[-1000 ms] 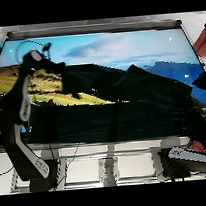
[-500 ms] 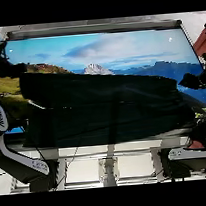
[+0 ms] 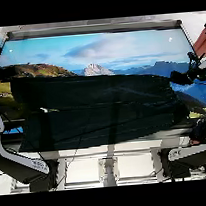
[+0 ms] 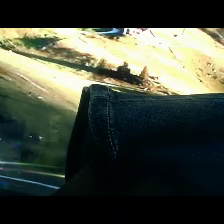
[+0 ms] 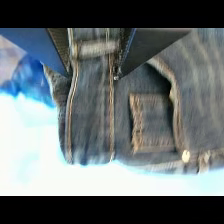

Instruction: Fold the clothes and pants, and hang the long-sleeved shirts on hangers.

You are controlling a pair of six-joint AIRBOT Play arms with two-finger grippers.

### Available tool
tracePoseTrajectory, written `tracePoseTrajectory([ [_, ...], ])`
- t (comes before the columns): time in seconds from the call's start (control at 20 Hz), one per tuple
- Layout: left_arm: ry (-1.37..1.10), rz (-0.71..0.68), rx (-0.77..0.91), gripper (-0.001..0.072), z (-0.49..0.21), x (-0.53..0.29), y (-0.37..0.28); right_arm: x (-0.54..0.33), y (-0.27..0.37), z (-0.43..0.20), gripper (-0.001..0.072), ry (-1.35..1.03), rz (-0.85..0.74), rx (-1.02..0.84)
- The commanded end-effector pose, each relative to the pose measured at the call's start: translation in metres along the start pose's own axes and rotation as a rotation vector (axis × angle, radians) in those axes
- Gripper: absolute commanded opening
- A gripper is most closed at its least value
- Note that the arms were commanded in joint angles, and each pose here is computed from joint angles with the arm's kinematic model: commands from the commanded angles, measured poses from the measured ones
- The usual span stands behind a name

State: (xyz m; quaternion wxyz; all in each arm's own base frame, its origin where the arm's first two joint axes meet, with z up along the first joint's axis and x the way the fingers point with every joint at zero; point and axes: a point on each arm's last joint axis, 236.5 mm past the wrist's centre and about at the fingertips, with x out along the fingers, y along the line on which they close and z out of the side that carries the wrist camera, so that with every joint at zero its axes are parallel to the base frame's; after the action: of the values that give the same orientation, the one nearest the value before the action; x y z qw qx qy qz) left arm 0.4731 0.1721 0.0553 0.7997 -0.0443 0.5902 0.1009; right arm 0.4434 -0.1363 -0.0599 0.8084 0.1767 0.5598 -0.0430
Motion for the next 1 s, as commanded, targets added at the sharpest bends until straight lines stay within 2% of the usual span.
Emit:
tracePoseTrajectory([
  [0.0,0.004,0.005,-0.002,0.0024,-0.001,0.0,0.002,0.015,-0.007,0.013,0.0304,-0.002,-0.035,0.056],
  [0.25,0.004,-0.008,-0.003,0.0024,-0.001,0.0,-0.001,0.029,-0.007,0.014,0.0302,0.014,-0.029,0.068],
  [0.3,0.008,-0.014,-0.004,0.0025,-0.002,0.002,-0.002,0.034,-0.003,0.011,0.0244,0.027,-0.025,0.061],
  [0.5,0.058,-0.025,-0.023,0.0025,-0.01,0.015,-0.005,0.055,0.023,0.005,0.0172,0.053,-0.01,-0.008],
  [0.6,0.071,-0.027,-0.034,0.0024,-0.011,0.021,-0.005,0.059,0.031,0.008,0.0015,0.05,-0.005,-0.023],
  [0.75,0.082,-0.027,-0.034,0.0024,-0.013,0.027,-0.005,0.045,0.031,0.026,0.0026,0.021,-0.009,-0.021],
  [0.85,0.084,-0.026,-0.035,0.0024,-0.013,0.028,-0.004,0.028,0.021,0.038,0.0263,0.015,-0.033,-0.036],
  [0.95,0.085,-0.025,-0.034,0.0024,-0.013,0.028,-0.004,0.013,0.011,0.045,0.0266,0.017,-0.046,-0.031],
])
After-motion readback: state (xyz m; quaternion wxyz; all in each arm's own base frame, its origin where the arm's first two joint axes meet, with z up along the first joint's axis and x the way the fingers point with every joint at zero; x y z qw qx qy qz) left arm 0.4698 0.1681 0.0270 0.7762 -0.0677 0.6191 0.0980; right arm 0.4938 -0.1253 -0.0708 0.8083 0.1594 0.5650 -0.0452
